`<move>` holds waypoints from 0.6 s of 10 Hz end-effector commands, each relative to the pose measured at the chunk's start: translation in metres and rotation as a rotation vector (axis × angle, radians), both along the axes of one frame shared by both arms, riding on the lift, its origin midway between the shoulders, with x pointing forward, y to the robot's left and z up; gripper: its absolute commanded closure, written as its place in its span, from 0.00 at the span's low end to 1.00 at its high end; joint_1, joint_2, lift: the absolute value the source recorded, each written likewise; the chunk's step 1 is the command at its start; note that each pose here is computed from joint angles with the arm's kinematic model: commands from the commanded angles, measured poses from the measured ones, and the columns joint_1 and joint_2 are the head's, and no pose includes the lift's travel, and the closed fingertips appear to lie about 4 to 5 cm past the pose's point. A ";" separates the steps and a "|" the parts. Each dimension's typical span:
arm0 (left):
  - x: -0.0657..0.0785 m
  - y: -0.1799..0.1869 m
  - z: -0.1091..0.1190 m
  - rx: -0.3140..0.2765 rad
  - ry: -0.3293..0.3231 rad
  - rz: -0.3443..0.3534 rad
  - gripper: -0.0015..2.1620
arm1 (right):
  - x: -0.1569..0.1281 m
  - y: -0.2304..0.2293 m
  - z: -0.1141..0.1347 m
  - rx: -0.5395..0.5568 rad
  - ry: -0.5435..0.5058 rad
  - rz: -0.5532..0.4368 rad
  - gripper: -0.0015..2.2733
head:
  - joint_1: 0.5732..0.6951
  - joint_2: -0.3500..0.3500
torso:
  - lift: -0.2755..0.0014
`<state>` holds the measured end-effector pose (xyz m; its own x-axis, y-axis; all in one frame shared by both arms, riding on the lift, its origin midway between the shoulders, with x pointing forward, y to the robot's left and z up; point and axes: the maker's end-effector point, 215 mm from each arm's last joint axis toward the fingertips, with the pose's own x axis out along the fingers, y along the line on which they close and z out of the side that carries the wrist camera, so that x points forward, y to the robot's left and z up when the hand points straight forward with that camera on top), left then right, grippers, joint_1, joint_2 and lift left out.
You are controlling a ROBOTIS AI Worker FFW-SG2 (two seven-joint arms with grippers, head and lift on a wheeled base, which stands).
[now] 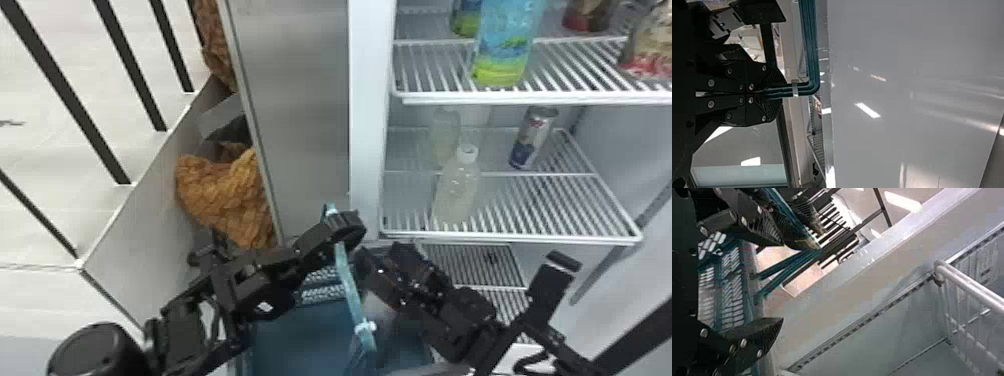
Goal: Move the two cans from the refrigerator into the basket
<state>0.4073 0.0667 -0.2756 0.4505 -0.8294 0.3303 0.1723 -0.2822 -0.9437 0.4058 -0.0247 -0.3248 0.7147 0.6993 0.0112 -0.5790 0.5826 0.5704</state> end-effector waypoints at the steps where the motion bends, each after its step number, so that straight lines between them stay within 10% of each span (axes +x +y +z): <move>1: 0.000 0.000 0.001 -0.002 -0.001 0.000 0.55 | 0.008 -0.019 0.010 0.006 -0.035 -0.052 0.05 | 1.00 0.59 | 0.21; 6: -0.002 0.002 -0.002 -0.007 0.007 0.003 0.55 | 0.012 -0.127 0.029 -0.102 -0.111 -0.280 0.06 | 1.00 0.42 | 0.21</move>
<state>0.4055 0.0676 -0.2766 0.4537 -0.8265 0.3334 0.1682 -0.2880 -0.9427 0.4188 -0.1383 -0.2951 0.8647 0.5000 0.0473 -0.4643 0.7600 0.4547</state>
